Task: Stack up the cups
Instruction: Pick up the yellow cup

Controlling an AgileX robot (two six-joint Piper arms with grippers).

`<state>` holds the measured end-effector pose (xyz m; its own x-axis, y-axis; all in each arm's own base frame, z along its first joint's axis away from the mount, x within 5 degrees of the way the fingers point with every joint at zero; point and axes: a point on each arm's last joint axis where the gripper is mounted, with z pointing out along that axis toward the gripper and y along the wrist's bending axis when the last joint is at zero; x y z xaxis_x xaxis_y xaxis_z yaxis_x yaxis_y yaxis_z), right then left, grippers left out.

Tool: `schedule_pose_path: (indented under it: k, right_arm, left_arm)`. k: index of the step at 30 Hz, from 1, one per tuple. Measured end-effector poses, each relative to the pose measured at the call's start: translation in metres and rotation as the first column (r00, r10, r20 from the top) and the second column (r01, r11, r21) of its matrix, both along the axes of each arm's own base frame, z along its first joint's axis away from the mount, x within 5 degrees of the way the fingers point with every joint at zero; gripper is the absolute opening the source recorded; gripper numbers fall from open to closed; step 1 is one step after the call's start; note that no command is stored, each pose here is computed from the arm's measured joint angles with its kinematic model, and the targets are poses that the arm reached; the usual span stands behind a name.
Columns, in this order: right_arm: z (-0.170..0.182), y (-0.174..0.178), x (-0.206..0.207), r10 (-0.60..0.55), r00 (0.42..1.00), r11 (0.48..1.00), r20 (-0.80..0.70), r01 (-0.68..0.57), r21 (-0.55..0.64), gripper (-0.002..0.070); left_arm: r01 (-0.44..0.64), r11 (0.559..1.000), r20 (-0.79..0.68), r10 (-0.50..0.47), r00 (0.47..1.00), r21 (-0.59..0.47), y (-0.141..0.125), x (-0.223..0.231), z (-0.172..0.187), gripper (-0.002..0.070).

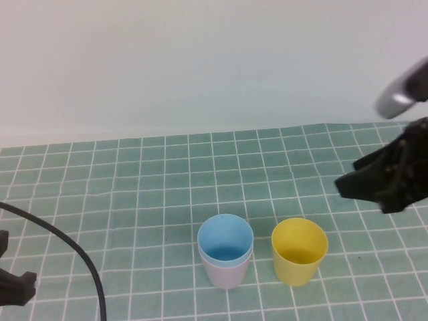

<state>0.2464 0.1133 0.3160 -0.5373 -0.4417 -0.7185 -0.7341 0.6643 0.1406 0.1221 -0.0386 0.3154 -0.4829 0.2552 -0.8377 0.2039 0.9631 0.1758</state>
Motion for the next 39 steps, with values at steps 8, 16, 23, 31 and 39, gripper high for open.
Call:
schedule_pose_path:
  k: [8,16,23,31,39]
  right_arm:
    - [-0.034,0.028,0.032,0.011,0.997,0.972,-0.07,-0.027,-0.234,0.0355]
    - [-0.07,0.034,0.05,-0.024,0.989,0.956,-0.148,-0.021,-0.293,0.0355]
    - [-0.09,0.039,0.057,-0.052,0.976,0.96,-0.212,-0.01,-0.28,0.0355]
    - [-0.092,0.042,0.057,-0.067,0.967,0.972,-0.245,0.008,-0.235,0.0355]
    - [-0.101,0.045,0.061,-0.082,0.96,0.972,-0.269,0.017,-0.235,0.0355]
  left_arm:
    - [-0.018,1.0,-0.019,0.018,1.0,0.014,0.002,-0.001,-0.002,0.0]
    - [-0.019,1.0,-0.02,0.019,1.0,0.016,0.002,-0.001,-0.002,0.0]
    - [-0.019,1.0,-0.02,0.019,1.0,0.016,0.002,-0.001,-0.002,0.0]
    - [-0.019,1.0,-0.02,0.019,1.0,0.016,0.002,-0.001,-0.002,0.0]
    - [-0.019,1.0,-0.02,0.02,1.0,0.015,0.002,-0.001,-0.002,0.0]
